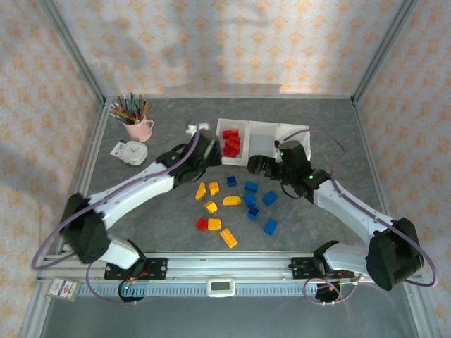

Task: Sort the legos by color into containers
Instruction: Place the lego in the container, then move the lego to the bottom-center of the table.

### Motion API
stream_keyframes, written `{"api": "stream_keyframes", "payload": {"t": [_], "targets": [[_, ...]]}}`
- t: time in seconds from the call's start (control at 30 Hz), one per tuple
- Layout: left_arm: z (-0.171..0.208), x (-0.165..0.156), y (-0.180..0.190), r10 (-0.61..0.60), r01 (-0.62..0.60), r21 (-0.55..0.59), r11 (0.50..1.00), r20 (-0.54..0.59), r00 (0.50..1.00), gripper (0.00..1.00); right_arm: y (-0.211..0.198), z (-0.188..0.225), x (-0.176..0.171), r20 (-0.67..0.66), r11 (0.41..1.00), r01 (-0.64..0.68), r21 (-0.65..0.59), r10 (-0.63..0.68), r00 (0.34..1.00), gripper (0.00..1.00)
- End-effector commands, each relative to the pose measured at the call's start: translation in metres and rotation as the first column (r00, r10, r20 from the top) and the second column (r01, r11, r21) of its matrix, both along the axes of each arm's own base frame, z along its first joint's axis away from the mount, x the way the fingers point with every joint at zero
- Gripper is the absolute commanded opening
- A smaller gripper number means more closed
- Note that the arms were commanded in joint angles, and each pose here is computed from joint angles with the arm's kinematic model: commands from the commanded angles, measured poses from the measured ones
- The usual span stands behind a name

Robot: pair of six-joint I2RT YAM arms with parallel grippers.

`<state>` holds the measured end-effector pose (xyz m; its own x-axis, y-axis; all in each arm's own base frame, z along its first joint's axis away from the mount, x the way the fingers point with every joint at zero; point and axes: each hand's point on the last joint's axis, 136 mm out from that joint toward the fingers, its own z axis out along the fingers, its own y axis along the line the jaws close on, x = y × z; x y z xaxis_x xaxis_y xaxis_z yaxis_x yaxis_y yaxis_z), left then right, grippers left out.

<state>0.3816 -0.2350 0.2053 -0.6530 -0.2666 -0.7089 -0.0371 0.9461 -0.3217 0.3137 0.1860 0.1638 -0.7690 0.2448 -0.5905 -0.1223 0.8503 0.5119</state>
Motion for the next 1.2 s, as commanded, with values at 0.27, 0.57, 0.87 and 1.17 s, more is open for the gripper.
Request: {"api": "stream_keyframes", "payload": {"t": [0.27,0.57,0.87,1.17], "targets": [[-0.038,0.125,-0.024,0.076,-0.081,0.182,0.98,0.03,0.997,0.43,-0.014,0.016,0.019,0.047,0.999,0.042,0.012,-0.043,0.998,1.0],[-0.028,0.123,-0.03,0.021,-0.021,0.145,0.989,0.006,1.0,0.57,-0.008,0.016,0.014,0.041,1.0,-0.015,0.005,0.014,0.999,1.0],[-0.031,0.021,-0.001,-0.03,0.034,0.072,0.997,-0.065,0.997,0.64,0.02,-0.002,-0.012,-0.007,0.988,-0.144,-0.049,0.144,0.99,1.0],[-0.075,-0.099,0.041,-0.012,0.032,0.087,0.996,-0.226,0.974,0.7,0.056,-0.028,-0.062,-0.069,0.947,-0.305,-0.098,0.3,0.952,1.0]]}}
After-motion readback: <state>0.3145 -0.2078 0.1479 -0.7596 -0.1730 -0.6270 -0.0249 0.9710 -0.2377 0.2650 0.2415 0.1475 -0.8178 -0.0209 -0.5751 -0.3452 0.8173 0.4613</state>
